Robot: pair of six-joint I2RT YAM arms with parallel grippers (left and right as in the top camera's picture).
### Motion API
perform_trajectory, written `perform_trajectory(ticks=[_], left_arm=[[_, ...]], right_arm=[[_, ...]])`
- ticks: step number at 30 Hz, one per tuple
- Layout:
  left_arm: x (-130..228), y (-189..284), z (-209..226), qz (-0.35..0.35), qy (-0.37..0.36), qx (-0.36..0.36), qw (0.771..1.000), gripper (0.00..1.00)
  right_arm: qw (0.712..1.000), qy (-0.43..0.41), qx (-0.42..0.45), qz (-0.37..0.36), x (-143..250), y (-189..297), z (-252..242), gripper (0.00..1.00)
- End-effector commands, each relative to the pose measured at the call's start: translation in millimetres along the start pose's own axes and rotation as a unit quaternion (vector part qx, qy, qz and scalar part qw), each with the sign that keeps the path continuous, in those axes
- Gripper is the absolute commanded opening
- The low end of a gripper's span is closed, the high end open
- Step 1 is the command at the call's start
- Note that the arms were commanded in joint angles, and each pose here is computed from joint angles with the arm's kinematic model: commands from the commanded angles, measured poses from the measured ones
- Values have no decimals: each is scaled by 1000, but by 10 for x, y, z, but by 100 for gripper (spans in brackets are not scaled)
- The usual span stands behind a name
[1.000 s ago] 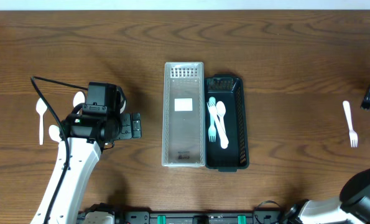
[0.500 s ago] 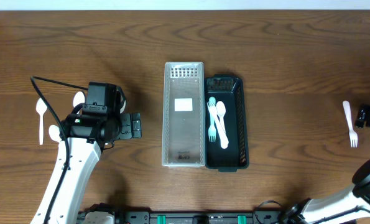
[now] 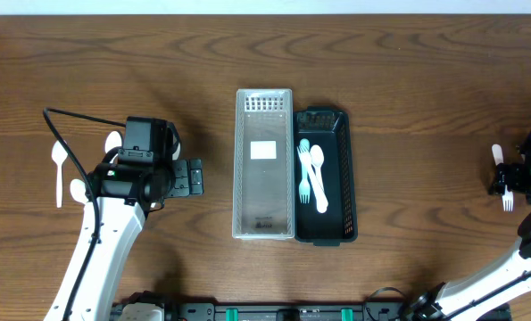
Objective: Pack container
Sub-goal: 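Return the right gripper to the right side and grasp another white fork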
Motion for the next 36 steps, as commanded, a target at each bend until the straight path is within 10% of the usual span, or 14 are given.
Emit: perform_trajectory(ticks=[1, 15, 36], left_arm=[[-38, 23, -7, -6, 4, 0, 1000, 98], [-38, 23, -7, -6, 4, 0, 1000, 98], [-36, 23, -8, -6, 4, 0, 1000, 98]], right_arm=[[1000, 12, 1, 4, 4, -44, 0, 90], [999, 22, -17, 25, 111, -207, 109, 85], [998, 53, -20, -5, -145, -218, 294, 45]])
Point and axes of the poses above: each gripper's point midway between its finger pads, its own y axis back along the fingers, its own z axis along the line the jaws close on, x = y × z, the point moved 2 cm from there along y, back along the fingers, and after that the axes turned 14 degrees about y, right-handed, at the moved point
